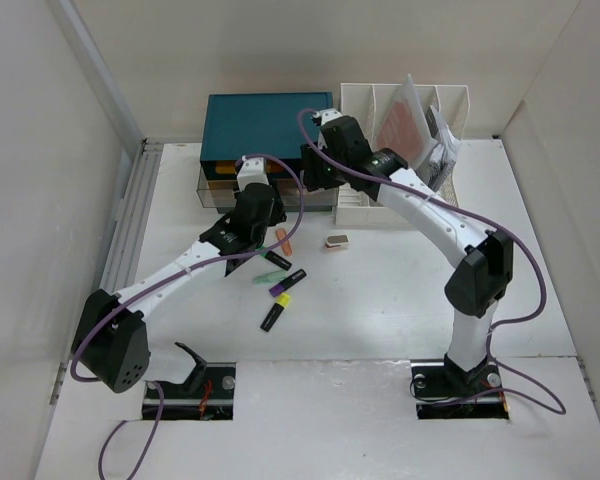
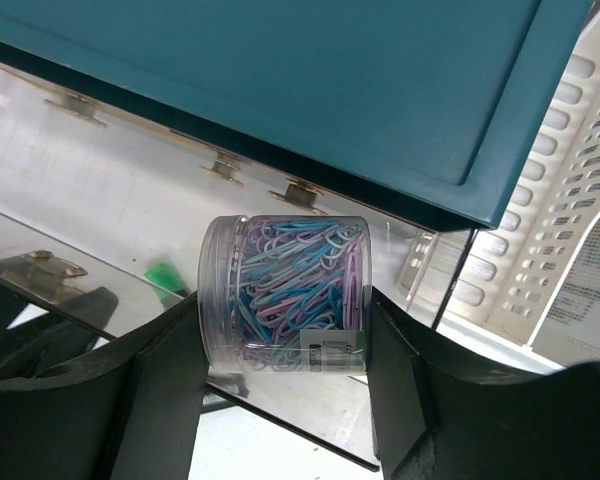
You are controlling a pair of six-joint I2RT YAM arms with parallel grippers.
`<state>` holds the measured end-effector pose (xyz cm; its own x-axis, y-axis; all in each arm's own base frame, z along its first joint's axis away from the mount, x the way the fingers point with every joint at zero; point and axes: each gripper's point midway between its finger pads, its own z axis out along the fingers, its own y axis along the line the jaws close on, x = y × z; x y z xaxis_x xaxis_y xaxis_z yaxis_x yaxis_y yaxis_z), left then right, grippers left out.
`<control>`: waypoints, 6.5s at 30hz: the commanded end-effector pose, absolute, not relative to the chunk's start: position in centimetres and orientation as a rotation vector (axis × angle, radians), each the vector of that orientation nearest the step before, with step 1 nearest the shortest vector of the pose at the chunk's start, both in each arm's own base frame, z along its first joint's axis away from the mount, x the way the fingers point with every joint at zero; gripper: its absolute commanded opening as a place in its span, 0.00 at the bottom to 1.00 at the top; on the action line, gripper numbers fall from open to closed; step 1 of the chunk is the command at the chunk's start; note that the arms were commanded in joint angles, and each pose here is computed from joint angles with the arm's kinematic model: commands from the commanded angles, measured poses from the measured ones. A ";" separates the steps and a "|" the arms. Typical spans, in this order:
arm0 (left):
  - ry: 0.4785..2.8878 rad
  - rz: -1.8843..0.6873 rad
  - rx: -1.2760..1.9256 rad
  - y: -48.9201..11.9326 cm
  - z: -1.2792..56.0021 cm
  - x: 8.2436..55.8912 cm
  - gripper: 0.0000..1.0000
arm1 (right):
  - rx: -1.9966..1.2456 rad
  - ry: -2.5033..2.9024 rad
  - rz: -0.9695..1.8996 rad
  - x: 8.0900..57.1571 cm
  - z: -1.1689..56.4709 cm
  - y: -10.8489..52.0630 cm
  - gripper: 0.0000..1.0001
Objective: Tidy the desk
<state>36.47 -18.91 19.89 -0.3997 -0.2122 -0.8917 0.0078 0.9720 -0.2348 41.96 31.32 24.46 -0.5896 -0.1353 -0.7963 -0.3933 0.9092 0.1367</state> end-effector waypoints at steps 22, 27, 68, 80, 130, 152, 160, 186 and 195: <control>1.901 -0.251 -0.168 -19.6 22.3 39.0 0.29 | -0.576 1.625 0.681 36.9 37.5 27.9 0.71; 1.888 -0.200 -0.191 -19.1 22.6 41.4 0.34 | -0.565 1.644 0.712 37.2 36.9 25.8 0.67; 1.876 -0.123 -0.243 -14.5 21.6 40.6 0.69 | -0.681 1.630 0.815 36.7 34.2 23.8 0.72; 1.903 -0.073 -0.188 -11.0 19.1 42.4 0.64 | -0.681 1.614 0.847 36.5 34.4 23.5 0.72; 1.852 -0.161 -0.173 -10.1 18.3 46.5 0.56 | -0.666 1.668 0.880 37.7 32.4 23.5 0.72; 1.912 -0.168 -0.141 -11.0 16.7 45.6 0.30 | -0.673 1.666 0.888 37.6 32.4 23.6 0.72; 1.983 -0.179 -0.085 -12.5 15.2 41.1 0.30 | -0.679 1.668 0.924 37.4 32.3 24.0 0.72; 2.091 -0.183 -0.119 -13.5 14.2 36.7 0.84 | -0.837 1.630 0.994 36.3 30.3 25.2 0.74; 1.833 -0.431 -0.158 -13.2 24.4 32.3 0.85 | -1.352 1.566 0.868 34.7 22.8 25.9 0.68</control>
<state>33.93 -13.18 20.16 -0.3995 -0.2435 -0.8838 0.0501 0.9568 -0.2862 36.09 25.42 24.72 -0.1884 -0.2565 -0.9480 -0.9417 0.3213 0.1002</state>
